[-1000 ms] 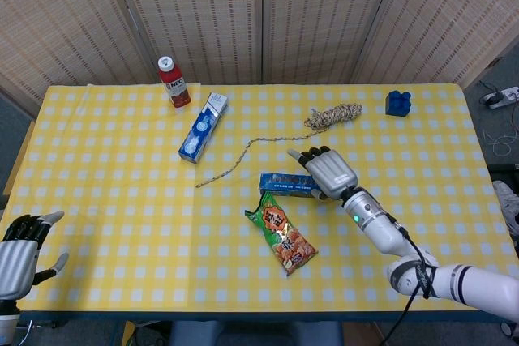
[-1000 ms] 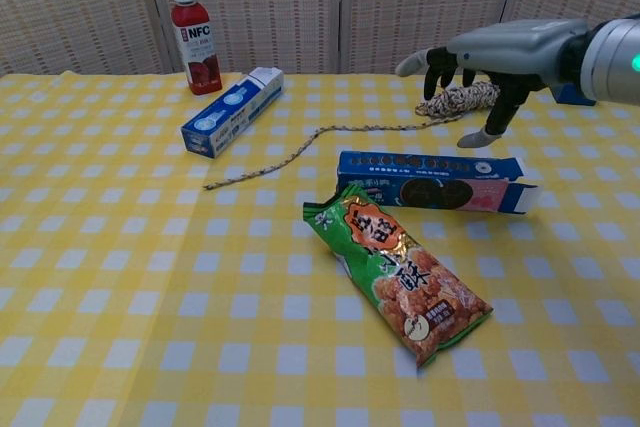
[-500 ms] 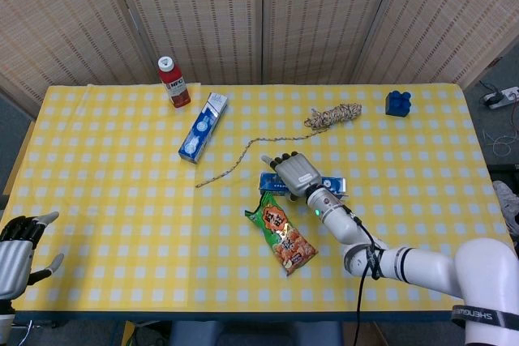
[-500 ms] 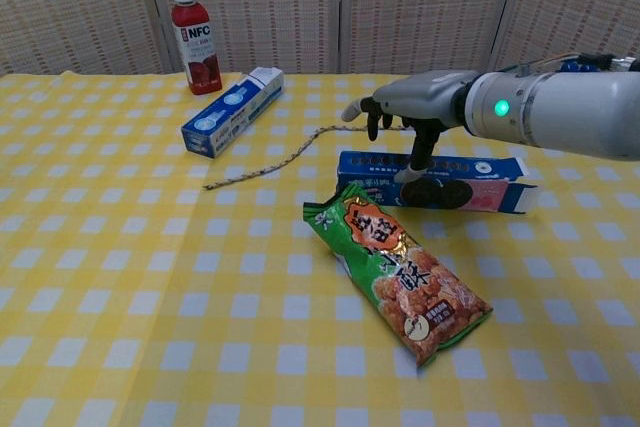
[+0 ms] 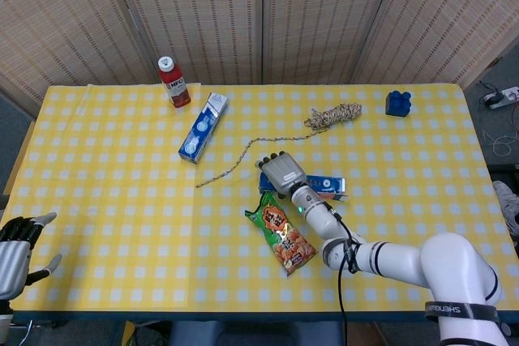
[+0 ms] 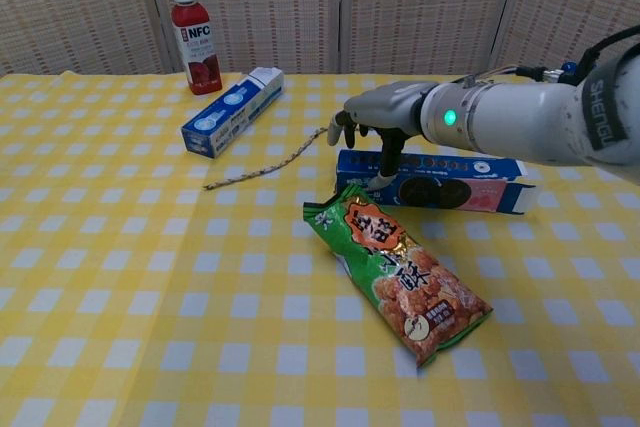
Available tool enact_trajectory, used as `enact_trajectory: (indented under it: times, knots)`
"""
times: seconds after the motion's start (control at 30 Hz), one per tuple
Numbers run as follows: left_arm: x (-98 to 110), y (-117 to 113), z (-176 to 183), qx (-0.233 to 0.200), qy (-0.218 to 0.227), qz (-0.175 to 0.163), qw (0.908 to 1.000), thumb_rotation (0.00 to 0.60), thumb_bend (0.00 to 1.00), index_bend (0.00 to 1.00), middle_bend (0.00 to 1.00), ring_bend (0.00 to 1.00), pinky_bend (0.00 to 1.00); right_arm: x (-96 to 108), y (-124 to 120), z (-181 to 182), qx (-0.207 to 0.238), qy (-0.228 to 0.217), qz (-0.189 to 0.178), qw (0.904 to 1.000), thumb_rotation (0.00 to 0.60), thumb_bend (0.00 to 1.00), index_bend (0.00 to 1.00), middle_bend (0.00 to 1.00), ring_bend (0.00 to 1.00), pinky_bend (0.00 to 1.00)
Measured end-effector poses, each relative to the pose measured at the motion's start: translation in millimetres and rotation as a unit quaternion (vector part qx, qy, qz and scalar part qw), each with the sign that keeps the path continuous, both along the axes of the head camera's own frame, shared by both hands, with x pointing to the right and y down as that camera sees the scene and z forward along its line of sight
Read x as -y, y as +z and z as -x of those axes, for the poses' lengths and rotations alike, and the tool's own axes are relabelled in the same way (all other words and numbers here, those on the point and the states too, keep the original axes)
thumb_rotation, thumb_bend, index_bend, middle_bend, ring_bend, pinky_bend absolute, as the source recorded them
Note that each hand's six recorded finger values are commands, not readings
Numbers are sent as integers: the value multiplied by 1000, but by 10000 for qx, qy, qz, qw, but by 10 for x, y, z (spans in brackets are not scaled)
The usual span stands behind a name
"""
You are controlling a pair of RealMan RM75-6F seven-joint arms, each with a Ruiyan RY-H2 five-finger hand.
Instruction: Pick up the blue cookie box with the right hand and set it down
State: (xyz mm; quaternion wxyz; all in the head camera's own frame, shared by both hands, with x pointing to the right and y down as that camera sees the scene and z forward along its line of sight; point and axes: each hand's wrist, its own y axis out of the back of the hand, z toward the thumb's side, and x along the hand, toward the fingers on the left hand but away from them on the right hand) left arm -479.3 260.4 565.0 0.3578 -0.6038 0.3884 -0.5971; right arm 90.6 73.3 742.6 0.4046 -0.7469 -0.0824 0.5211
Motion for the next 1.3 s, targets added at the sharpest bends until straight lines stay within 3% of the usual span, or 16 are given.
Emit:
enact_trajectory:
  times: [0.47,0.73,1.1,1.3]
  knots:
    - [-11,14,22,19,-14,32,10000,600,268,236,249,199,122,-12,126,14,-144,80,55,9998,600,203,304,267,189,244]
    - [-12,31,2,3,0,58,10000,600,268,238,249,199,122,-41,108,-23,-16,152,138,9998,600,271,353,290,202,267]
    - [5,36,-18,12,26,63,10000,600,268,239,249,199,122,-55,-190,-111,763,441,212,9959,600,283,353,292,206,268]
    - [14,32,-51,-5,60,62,10000,600,268,239,249,199,122,45,-497,-145,1478,783,101,9859,600,283,353,294,210,280]
